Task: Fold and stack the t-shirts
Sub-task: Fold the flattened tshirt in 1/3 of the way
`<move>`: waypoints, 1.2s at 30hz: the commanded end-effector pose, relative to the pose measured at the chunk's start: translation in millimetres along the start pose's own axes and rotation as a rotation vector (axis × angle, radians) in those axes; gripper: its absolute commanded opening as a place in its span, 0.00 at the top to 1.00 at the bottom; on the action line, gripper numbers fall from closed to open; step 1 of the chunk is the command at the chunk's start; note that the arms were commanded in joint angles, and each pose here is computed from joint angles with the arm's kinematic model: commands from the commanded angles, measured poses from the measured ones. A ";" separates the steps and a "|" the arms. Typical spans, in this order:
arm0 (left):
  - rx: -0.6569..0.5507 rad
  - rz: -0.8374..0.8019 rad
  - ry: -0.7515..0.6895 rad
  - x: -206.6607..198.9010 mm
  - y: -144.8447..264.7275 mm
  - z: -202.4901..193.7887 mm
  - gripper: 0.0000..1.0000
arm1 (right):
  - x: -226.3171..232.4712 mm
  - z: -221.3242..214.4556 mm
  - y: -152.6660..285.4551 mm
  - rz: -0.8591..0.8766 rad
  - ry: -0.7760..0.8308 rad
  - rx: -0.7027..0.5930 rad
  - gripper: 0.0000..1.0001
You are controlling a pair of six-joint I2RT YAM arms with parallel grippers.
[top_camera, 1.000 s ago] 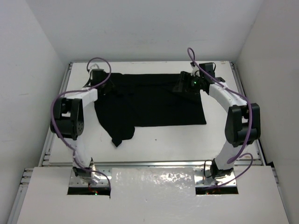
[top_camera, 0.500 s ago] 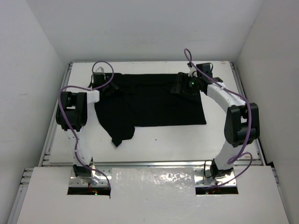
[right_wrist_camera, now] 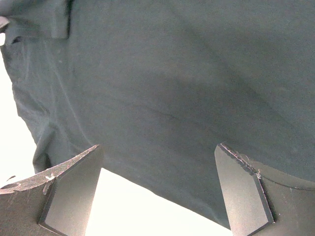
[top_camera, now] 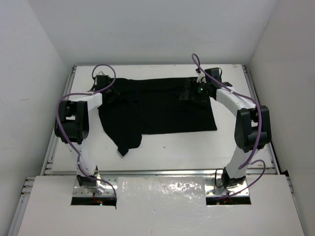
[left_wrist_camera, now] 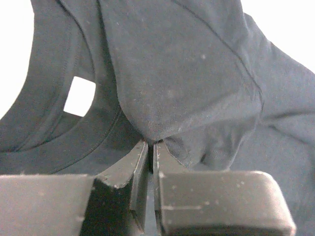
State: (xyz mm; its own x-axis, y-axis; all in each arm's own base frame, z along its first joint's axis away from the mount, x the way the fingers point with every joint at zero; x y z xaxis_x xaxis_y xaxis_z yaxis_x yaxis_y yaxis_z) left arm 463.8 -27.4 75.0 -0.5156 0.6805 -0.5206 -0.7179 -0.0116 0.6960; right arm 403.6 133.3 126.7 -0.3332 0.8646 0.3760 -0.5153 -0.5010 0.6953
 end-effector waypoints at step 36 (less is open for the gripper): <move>0.002 0.138 -0.015 18.9 35.5 4.5 0.22 | -145.8 87.8 -85.4 -0.335 0.165 -0.032 0.21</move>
State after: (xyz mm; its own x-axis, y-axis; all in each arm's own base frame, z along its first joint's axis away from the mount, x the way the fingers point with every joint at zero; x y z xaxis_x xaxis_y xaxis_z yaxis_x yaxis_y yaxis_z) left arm 427.6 -4.3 104.0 -0.6410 0.6681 -0.3778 -0.6280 -0.1735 0.7586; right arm 546.2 48.4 51.9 -0.2214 0.9733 0.0597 -0.5883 -0.1821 0.7879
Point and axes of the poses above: each gripper's point midway between its finger pads, its own y axis back along the fingers, its own x axis along the line the jaws close on, z = x × y, the point moved 4 cm from there along y, back along the fingers, and after that the axes turned 11 degrees about y, right-handed, at the moved point
